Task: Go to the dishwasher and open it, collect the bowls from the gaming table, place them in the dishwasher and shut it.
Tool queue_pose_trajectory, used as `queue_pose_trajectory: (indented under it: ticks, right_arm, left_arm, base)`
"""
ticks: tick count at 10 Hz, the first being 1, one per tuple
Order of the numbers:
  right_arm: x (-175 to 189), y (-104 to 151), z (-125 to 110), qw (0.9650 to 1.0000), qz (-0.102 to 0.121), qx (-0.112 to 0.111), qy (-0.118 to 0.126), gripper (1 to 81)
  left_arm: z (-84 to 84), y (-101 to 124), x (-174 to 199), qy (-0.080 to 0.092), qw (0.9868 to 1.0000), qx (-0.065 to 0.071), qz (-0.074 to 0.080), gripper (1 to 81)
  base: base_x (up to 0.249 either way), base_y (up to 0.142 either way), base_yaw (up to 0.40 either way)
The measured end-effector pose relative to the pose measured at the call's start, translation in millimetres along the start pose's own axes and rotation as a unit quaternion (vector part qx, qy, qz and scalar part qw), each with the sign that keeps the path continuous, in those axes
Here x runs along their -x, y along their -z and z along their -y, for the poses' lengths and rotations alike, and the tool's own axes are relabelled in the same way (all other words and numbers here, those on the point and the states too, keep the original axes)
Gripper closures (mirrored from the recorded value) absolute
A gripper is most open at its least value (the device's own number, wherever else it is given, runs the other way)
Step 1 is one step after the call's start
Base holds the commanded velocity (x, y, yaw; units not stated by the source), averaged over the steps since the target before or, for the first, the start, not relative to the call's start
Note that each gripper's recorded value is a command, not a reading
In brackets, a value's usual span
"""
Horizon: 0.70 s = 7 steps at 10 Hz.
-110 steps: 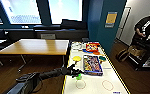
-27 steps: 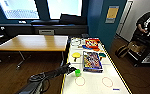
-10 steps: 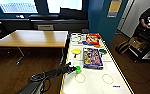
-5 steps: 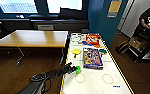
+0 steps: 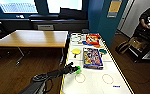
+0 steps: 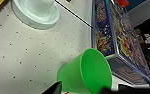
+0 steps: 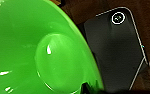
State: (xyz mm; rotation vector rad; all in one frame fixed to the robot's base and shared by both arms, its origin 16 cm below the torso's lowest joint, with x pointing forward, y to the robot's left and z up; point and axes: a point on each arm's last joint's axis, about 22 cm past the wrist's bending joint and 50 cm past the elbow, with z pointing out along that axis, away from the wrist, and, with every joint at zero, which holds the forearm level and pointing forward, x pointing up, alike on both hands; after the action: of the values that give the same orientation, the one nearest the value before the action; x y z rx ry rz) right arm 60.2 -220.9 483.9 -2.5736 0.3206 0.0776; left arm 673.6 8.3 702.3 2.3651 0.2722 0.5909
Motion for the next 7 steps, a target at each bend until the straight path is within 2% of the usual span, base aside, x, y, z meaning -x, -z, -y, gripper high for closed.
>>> queue_pose_trajectory:
  ticks: [1,5,7]
  right_arm:
    - [0,0,0,1.0,0.0,0.0,0.0,81.1]
    - [-2,-1,2,1.0,-0.001,-0.001,0.0,81.1]
    - [-3,-1,3,1.0,-0.001,-0.002,0.001,81.1]
  left_arm:
    - [-1.0,0,1,0.0,1.0,0.001,0.0,1.0]
    - [17.4,5,-10,0.006,0.9999,-0.013,-0.009,1.0]
    - [33.0,9,-20,0.011,0.9993,-0.029,-0.02,1.0]
  base:
    - [0.0,0.0,0.0]
    - [0.0,0.0,0.0]
    - [0.0,0.0,0.0]
